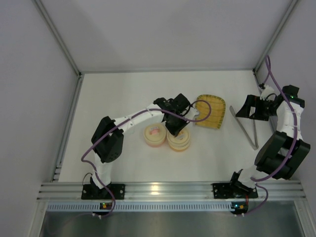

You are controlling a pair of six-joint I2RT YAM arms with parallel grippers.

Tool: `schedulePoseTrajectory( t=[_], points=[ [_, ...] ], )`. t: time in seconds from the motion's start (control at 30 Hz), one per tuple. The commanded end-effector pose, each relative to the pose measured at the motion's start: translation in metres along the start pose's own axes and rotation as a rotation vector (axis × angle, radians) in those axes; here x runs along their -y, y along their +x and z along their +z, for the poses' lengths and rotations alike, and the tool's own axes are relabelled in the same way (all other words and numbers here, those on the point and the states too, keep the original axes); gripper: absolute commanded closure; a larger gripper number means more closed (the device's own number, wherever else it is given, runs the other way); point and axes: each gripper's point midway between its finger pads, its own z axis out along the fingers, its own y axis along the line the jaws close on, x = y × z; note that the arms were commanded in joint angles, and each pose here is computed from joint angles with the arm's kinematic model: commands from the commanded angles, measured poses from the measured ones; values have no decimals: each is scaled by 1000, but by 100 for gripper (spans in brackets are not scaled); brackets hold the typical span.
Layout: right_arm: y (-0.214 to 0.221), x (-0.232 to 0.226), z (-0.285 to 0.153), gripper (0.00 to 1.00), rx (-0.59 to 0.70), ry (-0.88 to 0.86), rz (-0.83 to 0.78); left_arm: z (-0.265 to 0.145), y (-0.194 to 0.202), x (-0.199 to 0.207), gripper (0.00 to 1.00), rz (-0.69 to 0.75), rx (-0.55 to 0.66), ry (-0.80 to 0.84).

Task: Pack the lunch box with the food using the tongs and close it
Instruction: Close the box lid on the packing box.

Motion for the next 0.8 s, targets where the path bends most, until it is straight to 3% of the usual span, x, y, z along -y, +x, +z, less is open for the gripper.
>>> schedulePoseTrajectory(
  t=[0.0,0.77],
  points=[
    [1,-2,0,1,8,-31,-13,4,-12,-2,99,-3,42,-6],
    [2,-1,2,1,-2,-39,-7,3,-19,9,99,38,51,-27]
  ],
)
